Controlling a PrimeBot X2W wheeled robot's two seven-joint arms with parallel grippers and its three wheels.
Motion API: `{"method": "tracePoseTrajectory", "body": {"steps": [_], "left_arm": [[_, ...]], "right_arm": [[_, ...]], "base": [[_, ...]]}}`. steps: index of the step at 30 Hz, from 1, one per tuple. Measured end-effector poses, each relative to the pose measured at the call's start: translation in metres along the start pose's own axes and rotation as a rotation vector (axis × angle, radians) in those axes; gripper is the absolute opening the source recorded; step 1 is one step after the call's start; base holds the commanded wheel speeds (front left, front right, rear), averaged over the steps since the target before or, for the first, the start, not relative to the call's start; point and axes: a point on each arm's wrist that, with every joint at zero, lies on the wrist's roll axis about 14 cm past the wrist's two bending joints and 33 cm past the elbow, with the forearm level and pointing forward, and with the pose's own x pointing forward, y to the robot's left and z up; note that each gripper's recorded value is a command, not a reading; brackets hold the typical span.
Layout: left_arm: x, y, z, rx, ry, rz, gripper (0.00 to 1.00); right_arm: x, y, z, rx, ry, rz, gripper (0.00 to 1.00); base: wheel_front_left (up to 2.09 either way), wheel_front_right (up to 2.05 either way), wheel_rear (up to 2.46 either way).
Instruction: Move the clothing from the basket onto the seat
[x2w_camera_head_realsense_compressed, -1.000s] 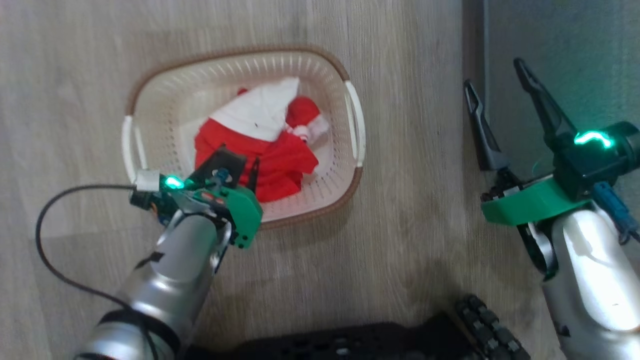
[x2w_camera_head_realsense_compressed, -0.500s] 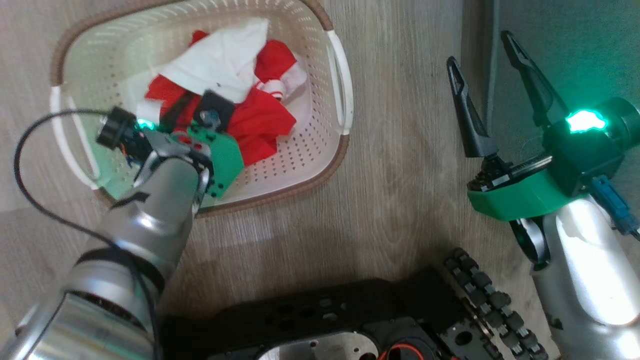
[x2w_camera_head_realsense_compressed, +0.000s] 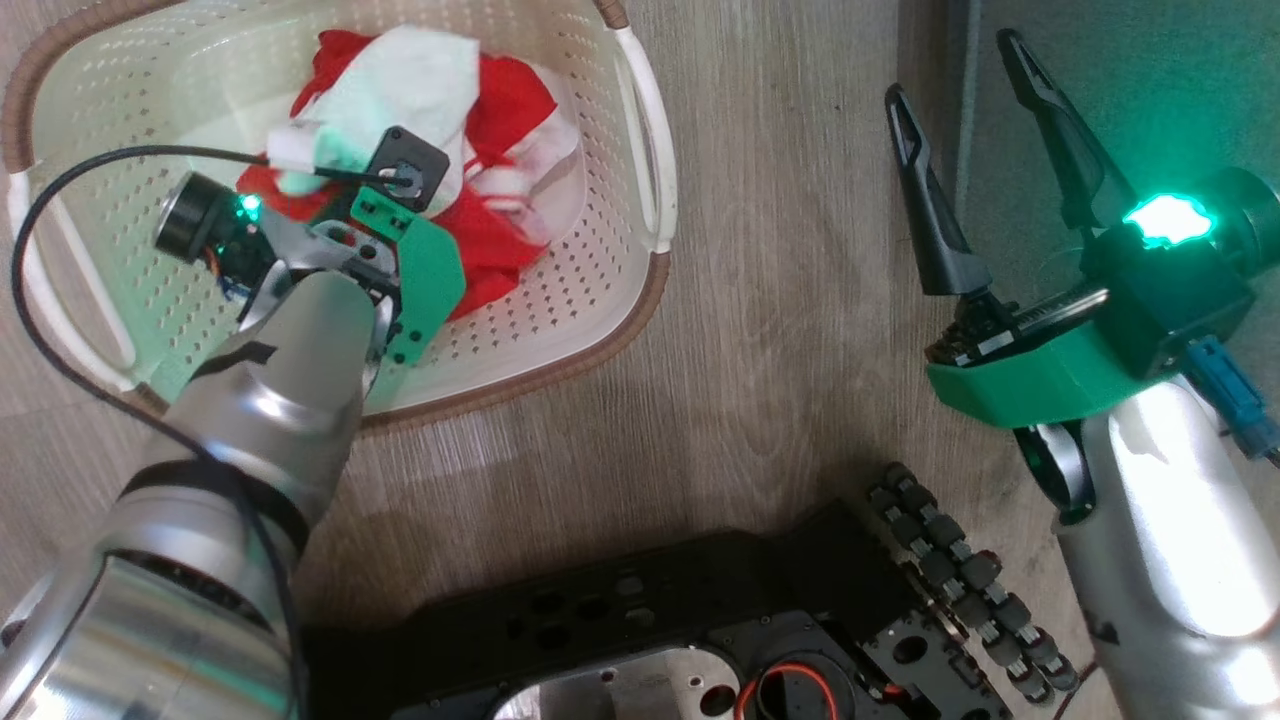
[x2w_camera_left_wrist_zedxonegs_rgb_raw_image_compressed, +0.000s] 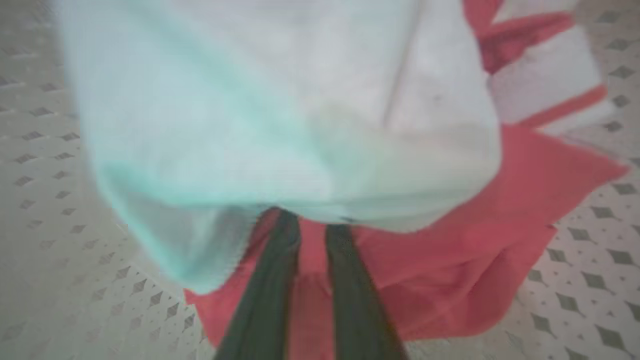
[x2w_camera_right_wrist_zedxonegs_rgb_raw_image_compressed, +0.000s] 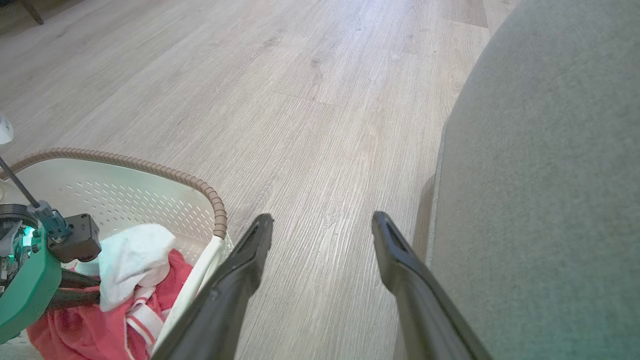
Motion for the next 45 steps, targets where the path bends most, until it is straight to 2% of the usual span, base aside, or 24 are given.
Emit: {"method": "tracePoseTrajectory", "body": {"steps": [7,13,20,35,39,45], "left_arm": [[-0.005,0.003,0.002,-0.006,0.005,-0.001,0.00],[-0.021,0.010,0.013,-0.014,-0.028,0.022,0.00],[-0.061,0.011,0.020,-0.056,-0.086,0.056,0.00],[-0.180,0.040,0.082,-0.135,-0.409,0.241,0.00],[-0.217,0.042,0.110,-0.153,-0.539,0.285,0.00],[-0.270,0.049,0.123,-0.207,-0.681,0.365,0.00]], "right_arm": [[0.000,-0.001,0.007,0.004,-0.013,-0.010,1.00],[0.001,-0.002,0.030,-0.005,-0.061,-0.012,1.00],[-0.008,-0.004,0.068,-0.020,-0.132,-0.022,1.00],[-0.065,0.004,0.144,-0.033,-0.271,-0.036,1.00],[-0.083,0.012,0.155,-0.033,-0.296,-0.029,1.00],[-0.107,0.022,0.174,-0.039,-0.347,-0.020,1.00]], "base": [[0.00,0.00,0.00],[0.00,0.00,0.00],[0.00,0.00,0.00],[0.00,0.00,0.00],[0.00,0.00,0.00],[0.00,0.00,0.00]]}}
